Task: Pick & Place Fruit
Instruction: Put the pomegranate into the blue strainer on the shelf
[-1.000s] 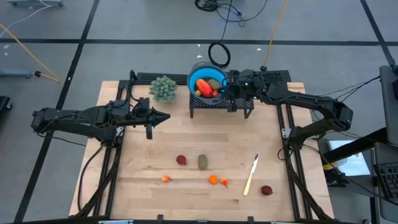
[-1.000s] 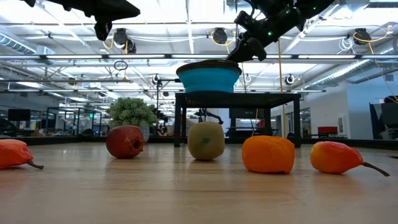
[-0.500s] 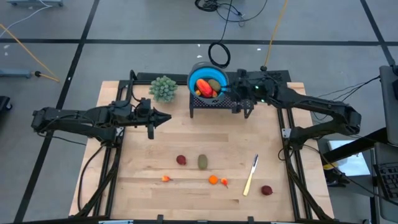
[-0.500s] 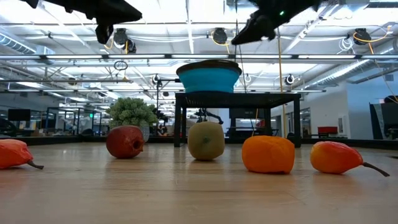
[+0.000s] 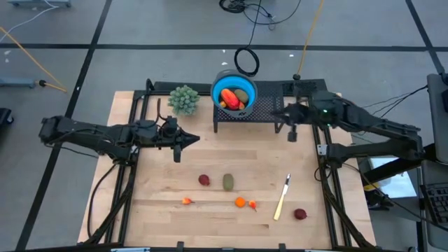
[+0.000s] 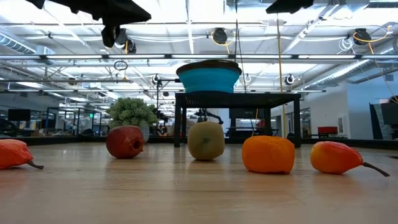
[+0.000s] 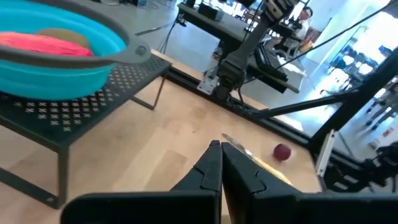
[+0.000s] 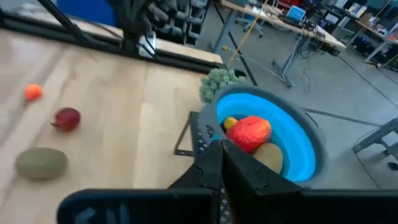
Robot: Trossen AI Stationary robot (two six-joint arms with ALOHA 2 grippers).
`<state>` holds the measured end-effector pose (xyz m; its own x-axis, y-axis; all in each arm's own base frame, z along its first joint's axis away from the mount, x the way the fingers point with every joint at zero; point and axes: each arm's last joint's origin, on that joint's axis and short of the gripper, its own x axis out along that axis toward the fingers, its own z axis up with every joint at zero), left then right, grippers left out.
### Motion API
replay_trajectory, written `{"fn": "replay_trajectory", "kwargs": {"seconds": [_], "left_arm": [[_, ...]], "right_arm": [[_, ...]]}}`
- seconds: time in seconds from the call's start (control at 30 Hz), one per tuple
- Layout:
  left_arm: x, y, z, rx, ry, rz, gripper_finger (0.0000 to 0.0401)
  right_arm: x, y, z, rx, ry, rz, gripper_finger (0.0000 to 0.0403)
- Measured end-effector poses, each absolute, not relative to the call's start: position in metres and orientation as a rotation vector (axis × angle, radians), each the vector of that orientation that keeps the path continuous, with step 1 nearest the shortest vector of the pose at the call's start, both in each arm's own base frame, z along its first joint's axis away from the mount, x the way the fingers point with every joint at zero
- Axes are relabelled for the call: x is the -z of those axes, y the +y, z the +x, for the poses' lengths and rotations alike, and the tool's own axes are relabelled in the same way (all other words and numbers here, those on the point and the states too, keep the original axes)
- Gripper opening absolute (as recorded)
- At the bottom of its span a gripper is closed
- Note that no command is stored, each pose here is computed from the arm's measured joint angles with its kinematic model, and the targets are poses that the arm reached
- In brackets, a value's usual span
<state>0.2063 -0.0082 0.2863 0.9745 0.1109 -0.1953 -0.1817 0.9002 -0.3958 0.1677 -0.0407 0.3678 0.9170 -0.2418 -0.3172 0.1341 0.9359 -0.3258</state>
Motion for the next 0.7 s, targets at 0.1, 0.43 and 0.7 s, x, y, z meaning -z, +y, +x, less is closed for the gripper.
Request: {"fn": "replay_trajectory", "kwargs": {"seconds": [0.1,0.43,0.7], "left_arm": [[-0.288,-0.014,0.210,-0.151,0.167,-0.443,0.0002],[-0.305,-0.035,0.227,-0.139,0.222,-0.425,0.0001],[-0.318,-0.049,0.248,-0.162,0.369,-0.425,0.0001]], "right_arm": [[-0.361,-0.035,0.154,0.193,0.327,-0.267,0.0001],[-0.335,-0.022,0.125,0.174,0.251,-0.144,0.0000],[-0.310,-0.018,0.115,0.169,0.158,-0.080,0.0000]]}}
